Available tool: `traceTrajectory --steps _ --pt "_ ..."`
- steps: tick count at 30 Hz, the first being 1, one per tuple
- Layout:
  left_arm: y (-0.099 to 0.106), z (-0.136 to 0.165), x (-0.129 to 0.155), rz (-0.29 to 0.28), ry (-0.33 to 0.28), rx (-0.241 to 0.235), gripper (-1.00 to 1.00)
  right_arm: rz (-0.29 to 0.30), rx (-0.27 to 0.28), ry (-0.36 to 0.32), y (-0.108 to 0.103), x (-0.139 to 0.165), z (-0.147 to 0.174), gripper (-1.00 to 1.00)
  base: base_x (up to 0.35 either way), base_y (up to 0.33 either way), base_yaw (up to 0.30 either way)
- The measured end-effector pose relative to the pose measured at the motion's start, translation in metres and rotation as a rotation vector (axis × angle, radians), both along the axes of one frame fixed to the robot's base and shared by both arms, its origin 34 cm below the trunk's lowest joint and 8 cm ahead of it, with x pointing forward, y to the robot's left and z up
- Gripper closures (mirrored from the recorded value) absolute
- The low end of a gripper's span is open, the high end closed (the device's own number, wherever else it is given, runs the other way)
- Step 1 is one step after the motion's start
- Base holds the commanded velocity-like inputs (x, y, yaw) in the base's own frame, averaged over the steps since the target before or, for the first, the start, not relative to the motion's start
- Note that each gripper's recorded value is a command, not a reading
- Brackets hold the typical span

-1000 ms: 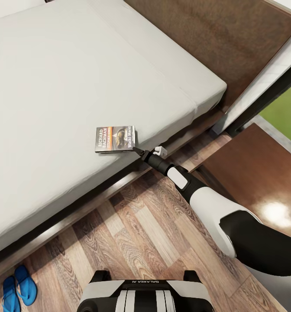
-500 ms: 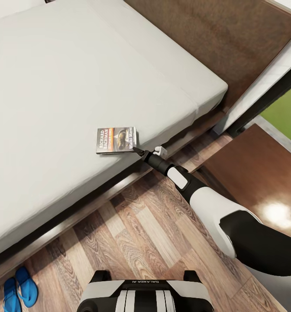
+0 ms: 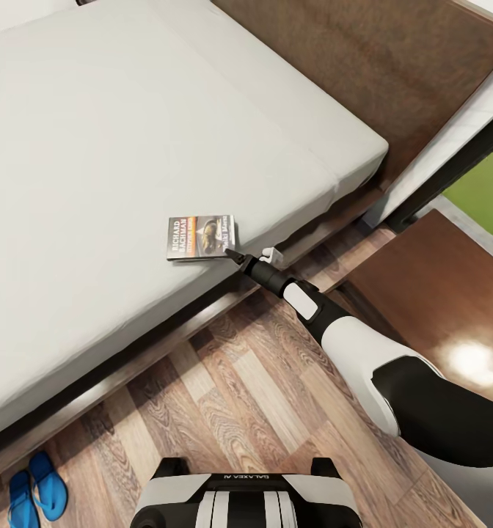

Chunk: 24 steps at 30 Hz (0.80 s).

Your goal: In the bedroom, move the book from the bed onto either nightstand, and place the two sandals side by side next to the bed.

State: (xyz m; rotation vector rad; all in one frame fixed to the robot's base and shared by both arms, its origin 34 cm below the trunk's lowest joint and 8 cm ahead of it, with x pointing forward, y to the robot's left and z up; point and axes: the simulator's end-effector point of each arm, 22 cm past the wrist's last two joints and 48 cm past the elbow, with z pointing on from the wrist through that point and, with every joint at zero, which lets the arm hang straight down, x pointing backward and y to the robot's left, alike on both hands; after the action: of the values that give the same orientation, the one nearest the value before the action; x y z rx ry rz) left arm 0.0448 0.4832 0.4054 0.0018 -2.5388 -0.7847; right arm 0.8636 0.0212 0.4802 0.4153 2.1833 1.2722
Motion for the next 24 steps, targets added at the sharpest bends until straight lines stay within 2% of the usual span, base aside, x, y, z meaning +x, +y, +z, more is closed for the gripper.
traceTrajectory --steps 24 --pt "0.0000 0.0000 0.0000 -0.001 0.000 0.000 -1.00 0.000 0.000 0.000 0.0000 0.0000 0.0000 -1.00 0.000 0.033 0.000"
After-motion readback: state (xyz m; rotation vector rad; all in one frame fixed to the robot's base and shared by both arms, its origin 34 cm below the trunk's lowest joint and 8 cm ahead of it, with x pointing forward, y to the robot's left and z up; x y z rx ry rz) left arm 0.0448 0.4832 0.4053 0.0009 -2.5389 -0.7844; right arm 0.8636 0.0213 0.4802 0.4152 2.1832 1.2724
